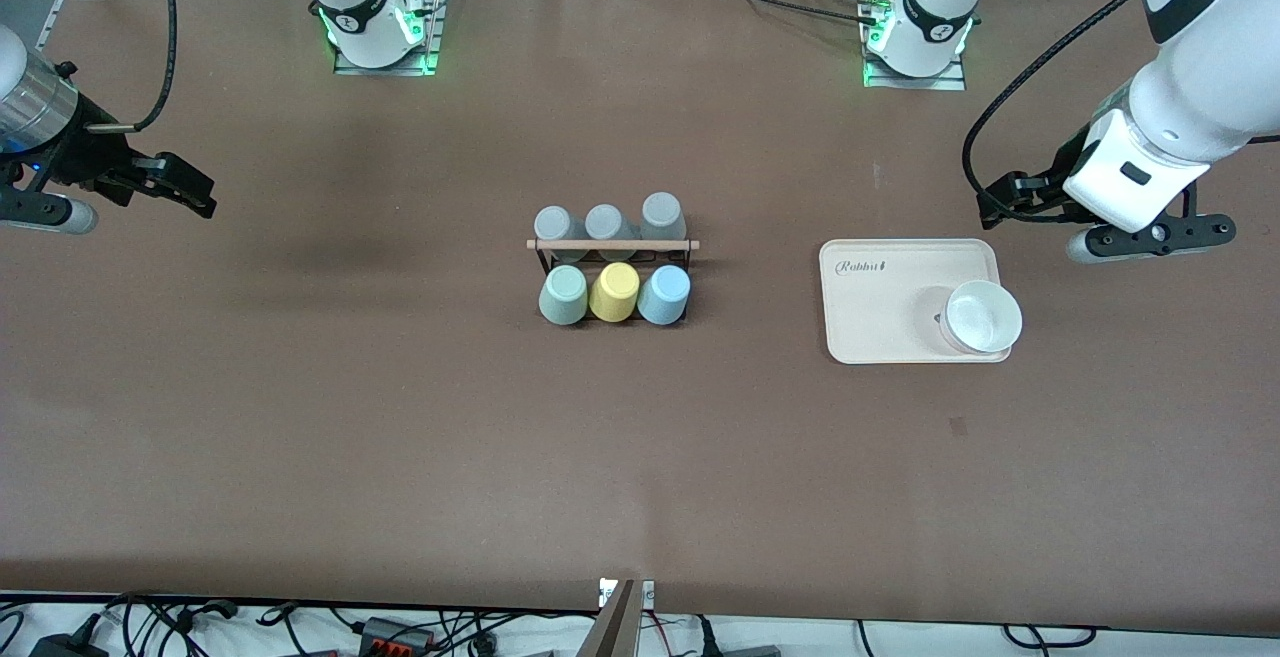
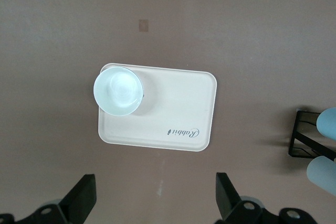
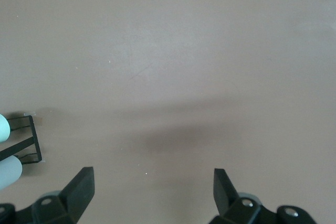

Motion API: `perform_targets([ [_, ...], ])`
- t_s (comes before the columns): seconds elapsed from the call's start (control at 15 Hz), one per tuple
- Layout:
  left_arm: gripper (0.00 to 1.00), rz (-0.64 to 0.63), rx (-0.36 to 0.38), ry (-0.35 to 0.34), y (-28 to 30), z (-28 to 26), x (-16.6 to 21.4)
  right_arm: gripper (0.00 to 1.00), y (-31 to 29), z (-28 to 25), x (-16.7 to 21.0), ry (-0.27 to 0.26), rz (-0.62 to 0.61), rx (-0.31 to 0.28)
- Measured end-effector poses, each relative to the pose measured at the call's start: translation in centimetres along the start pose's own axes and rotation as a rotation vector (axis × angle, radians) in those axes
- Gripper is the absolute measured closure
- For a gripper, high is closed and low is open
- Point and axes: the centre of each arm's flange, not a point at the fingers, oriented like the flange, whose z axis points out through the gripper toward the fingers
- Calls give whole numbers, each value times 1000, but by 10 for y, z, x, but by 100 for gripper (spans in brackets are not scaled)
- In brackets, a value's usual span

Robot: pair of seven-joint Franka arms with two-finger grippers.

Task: Hang scattered cups on rack with three cups

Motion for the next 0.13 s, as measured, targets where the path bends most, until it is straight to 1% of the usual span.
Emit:
perform_targets([
  [0.13, 0, 0, 0, 1, 0, 0, 0, 0, 0, -2, 1, -2, 3, 6],
])
